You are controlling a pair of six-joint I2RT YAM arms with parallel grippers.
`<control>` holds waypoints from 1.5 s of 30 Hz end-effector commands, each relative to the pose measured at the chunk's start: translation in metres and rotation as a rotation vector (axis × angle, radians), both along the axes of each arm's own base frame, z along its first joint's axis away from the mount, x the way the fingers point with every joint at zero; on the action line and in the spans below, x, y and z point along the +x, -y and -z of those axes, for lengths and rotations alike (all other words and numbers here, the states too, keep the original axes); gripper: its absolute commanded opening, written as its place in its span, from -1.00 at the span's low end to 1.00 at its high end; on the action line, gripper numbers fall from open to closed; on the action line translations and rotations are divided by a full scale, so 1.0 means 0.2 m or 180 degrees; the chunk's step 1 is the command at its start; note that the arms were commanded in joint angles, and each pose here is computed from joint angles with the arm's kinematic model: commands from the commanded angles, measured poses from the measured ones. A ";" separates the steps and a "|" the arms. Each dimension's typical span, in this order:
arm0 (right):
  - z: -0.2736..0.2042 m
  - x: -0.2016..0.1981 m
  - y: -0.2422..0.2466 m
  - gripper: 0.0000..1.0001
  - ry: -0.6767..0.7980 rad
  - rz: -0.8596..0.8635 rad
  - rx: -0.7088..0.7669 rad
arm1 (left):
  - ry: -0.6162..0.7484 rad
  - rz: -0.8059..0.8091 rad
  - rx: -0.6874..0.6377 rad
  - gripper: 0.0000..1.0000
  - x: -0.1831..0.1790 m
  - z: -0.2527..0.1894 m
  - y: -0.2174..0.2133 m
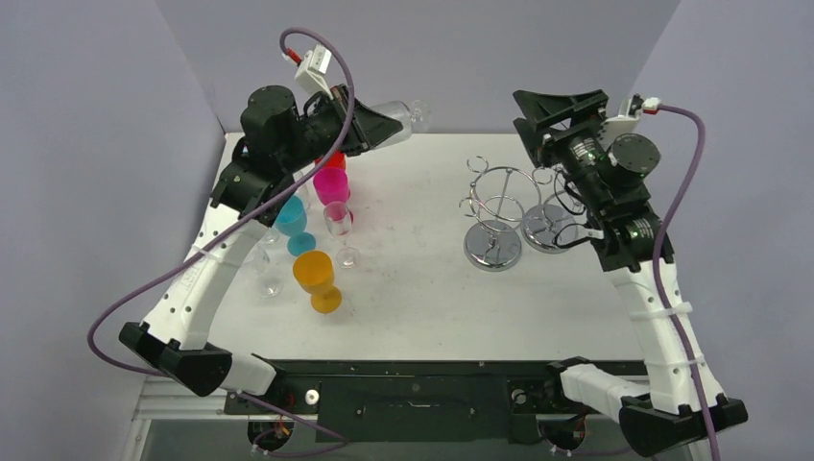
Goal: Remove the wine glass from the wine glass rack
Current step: Place the wine glass at the center of the board.
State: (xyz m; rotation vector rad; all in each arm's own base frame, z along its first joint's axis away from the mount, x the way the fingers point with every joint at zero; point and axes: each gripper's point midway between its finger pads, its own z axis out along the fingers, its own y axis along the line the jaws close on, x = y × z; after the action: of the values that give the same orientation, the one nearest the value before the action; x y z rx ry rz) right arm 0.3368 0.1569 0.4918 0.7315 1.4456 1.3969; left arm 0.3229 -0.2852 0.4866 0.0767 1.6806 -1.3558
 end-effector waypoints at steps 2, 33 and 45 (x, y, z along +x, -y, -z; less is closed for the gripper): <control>0.02 -0.09 0.22 0.28 0.0019 0.0650 -0.1097 | -0.0379 -0.0535 0.1500 -1.00 0.00 0.40 -0.16; 0.05 -0.13 0.36 0.36 -0.0073 0.0923 -0.1697 | -0.1393 -0.0016 0.3659 -1.00 -0.29 1.85 -0.01; 0.07 -0.11 0.37 0.38 -0.0097 0.0949 -0.1706 | -0.1537 -0.0024 0.3868 -0.69 -0.31 2.00 -0.04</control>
State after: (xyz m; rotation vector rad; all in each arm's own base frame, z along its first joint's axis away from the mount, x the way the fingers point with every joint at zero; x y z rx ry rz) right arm 0.3104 0.0860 0.4717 0.5961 1.5935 0.7356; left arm 0.2493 -0.2720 0.0868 0.4874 2.7294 -0.1618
